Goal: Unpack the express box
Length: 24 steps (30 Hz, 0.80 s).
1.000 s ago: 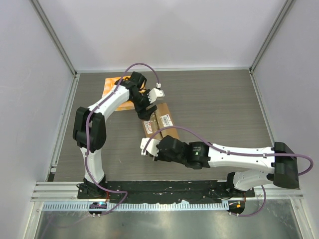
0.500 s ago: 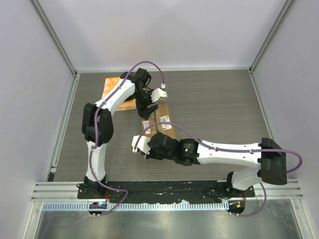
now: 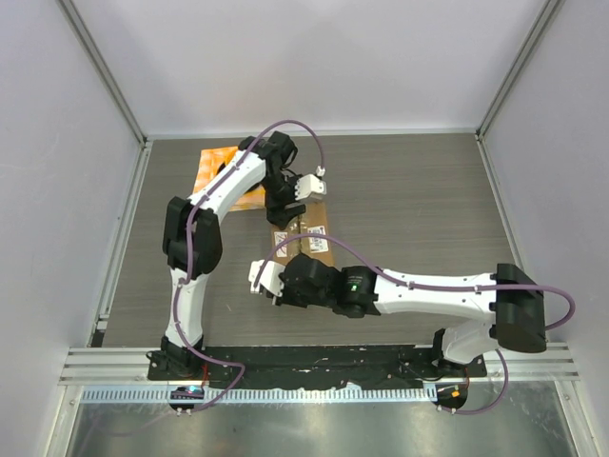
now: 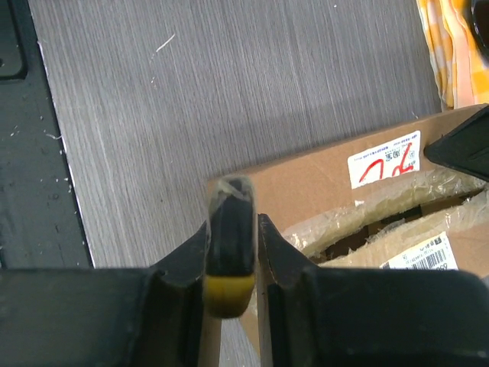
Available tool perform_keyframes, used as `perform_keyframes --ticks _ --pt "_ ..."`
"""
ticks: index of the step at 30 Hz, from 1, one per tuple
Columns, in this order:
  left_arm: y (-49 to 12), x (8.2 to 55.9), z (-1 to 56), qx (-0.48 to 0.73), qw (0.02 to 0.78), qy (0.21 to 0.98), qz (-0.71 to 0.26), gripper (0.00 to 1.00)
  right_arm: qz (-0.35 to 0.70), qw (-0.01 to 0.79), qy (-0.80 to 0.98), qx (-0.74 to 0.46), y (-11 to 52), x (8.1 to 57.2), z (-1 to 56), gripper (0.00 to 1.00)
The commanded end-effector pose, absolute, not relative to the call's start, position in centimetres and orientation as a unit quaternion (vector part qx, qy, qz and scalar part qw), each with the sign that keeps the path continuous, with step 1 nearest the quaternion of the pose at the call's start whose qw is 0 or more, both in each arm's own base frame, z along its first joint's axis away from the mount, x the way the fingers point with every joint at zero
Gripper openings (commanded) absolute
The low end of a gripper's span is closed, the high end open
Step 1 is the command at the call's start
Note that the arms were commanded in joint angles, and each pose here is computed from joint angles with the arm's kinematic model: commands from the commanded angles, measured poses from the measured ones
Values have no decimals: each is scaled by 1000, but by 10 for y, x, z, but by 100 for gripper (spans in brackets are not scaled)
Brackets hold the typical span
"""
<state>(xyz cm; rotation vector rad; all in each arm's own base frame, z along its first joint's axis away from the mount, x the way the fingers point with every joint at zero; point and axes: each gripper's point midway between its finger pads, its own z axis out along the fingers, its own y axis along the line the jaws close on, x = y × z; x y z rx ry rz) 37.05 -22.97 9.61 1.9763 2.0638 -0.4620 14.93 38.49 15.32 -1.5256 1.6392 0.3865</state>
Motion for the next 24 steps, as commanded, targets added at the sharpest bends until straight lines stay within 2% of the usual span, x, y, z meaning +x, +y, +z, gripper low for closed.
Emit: perform_keyframes --ticks 1,2,3,4,24 --pt "-225 345 37 727 34 665 -166 32 129 355 691 -617 339 130 123 1" --pt "-223 344 35 729 30 664 -165 13 129 356 694 -612 334 129 125 1" --pt "-222 343 34 731 27 662 -164 5 123 351 700 -610 327 129 121 1" --pt "-219 341 31 731 20 662 -161 0 120 351 704 -606 323 129 120 1" --pt "-200 333 28 765 5 629 -136 0 51 308 736 -601 278 125 114 1"
